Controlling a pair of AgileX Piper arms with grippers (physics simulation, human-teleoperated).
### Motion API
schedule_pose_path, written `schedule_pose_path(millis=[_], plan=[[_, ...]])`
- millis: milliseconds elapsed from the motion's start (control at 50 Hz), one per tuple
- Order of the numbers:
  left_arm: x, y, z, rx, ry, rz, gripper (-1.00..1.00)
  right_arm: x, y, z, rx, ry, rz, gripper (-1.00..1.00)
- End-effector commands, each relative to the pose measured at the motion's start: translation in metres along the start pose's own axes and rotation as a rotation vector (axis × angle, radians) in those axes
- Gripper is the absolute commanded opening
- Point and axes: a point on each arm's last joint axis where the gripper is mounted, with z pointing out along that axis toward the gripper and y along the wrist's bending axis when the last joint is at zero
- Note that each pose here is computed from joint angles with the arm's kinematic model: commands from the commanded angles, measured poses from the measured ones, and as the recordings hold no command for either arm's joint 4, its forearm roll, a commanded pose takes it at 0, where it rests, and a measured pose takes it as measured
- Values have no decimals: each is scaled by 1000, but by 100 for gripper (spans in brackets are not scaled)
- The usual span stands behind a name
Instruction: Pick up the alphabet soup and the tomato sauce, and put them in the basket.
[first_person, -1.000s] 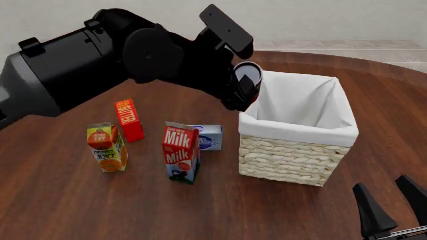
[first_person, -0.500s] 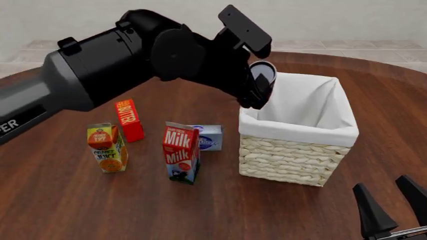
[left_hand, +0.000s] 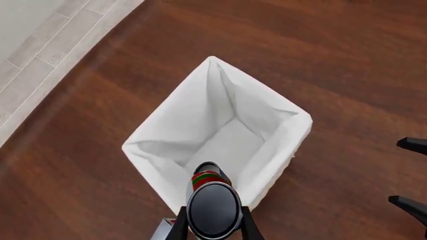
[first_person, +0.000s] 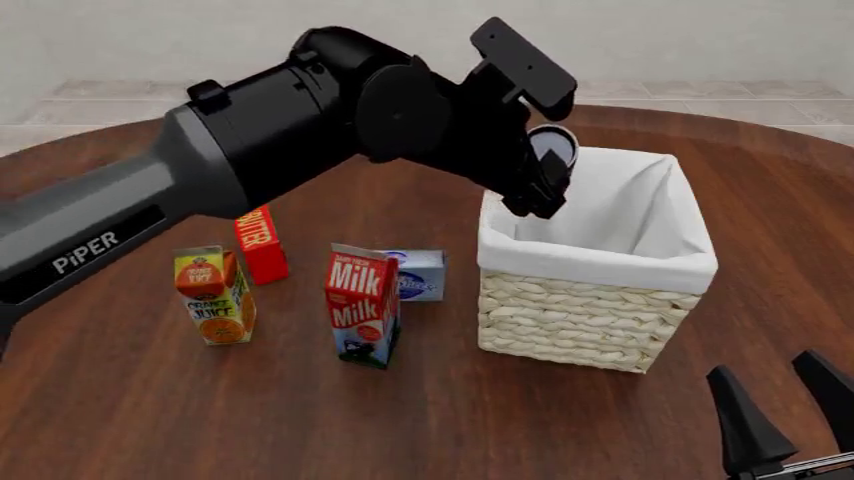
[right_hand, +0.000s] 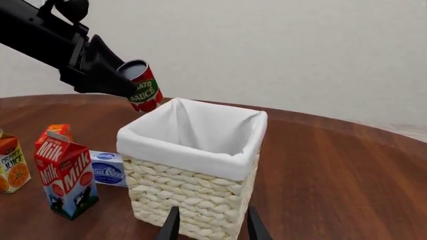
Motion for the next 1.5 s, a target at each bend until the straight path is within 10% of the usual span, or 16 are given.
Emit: schedule_pose_path(millis=[20,1500], plan=[[-6,4,14,-8,-7,14,-100,0,0,0,1,-3,5,100],[-18,-18,69,24,-63,-25,-100,-1,-1,0,11,-5,14,100]])
